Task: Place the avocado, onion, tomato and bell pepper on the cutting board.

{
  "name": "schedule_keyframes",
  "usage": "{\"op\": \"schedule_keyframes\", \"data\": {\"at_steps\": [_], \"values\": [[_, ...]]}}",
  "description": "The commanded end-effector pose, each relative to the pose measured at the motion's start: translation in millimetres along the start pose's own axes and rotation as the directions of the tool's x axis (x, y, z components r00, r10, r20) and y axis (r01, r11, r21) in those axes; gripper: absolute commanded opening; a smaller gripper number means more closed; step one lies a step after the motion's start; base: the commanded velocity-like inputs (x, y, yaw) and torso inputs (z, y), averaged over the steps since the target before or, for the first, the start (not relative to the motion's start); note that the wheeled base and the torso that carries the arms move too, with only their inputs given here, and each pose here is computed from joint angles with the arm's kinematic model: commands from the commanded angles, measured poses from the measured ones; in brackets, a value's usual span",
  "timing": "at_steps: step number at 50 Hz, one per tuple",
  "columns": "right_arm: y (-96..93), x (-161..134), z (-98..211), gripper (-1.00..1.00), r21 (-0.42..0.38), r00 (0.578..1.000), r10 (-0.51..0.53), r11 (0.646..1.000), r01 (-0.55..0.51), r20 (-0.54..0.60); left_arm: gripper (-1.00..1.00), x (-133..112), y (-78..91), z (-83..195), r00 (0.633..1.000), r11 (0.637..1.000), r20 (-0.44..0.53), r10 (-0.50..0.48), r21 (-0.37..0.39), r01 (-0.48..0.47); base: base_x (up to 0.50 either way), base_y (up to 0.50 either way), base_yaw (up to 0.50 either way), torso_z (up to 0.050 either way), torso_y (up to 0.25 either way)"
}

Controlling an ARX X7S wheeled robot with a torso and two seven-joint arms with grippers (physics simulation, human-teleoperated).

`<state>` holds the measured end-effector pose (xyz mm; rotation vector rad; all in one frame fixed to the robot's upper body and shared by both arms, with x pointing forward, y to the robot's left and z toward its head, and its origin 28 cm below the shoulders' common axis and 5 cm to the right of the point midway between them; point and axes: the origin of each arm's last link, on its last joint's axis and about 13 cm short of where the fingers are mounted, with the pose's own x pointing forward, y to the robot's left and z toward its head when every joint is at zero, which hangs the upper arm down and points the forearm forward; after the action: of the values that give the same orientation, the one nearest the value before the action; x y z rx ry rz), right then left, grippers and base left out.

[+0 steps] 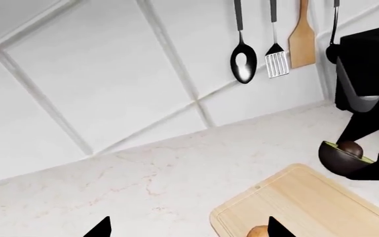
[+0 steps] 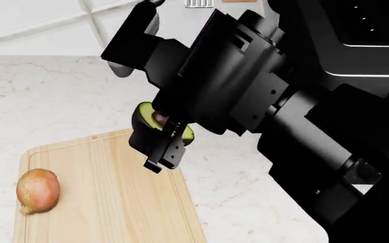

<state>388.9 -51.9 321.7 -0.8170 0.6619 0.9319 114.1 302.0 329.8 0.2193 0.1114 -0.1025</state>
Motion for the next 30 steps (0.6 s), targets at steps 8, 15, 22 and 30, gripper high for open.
{"op": "schedule_keyframes", "data": {"at_steps": [8, 15, 22, 30], "values": [[6.9, 27.2, 24.3, -1.00, -0.057, 0.996, 0.063, 0.997, -0.060, 0.057, 1.00, -3.3, 2.7, 6.6, 0.999, 1.000, 0.047, 0.006, -0.004, -0.005, 0.00, 0.00, 0.00, 0.000, 0.000], [11.8, 36.8, 22.4, -1.00, -0.059, 0.996, 0.069, 0.996, -0.065, 0.056, 1.00, -4.4, 3.4, 8.0, 0.999, 1.000, 0.050, 0.015, -0.009, -0.014, 0.00, 0.00, 0.00, 0.000, 0.000], [16.3, 43.0, 21.7, -1.00, -0.076, 0.996, 0.080, 0.994, -0.076, 0.051, 1.00, -3.9, 3.8, 8.3, 0.999, 1.000, 0.050, 0.017, -0.017, -0.016, 0.00, 0.00, 0.00, 0.000, 0.000], [20.8, 51.0, 19.3, -1.00, -0.078, 0.993, 0.102, 0.992, -0.098, 0.060, 1.00, -0.3, 4.2, 6.3, 0.999, 0.999, 0.039, 0.024, -0.026, -0.023, 0.00, 0.00, 0.00, 0.000, 0.000]]}}
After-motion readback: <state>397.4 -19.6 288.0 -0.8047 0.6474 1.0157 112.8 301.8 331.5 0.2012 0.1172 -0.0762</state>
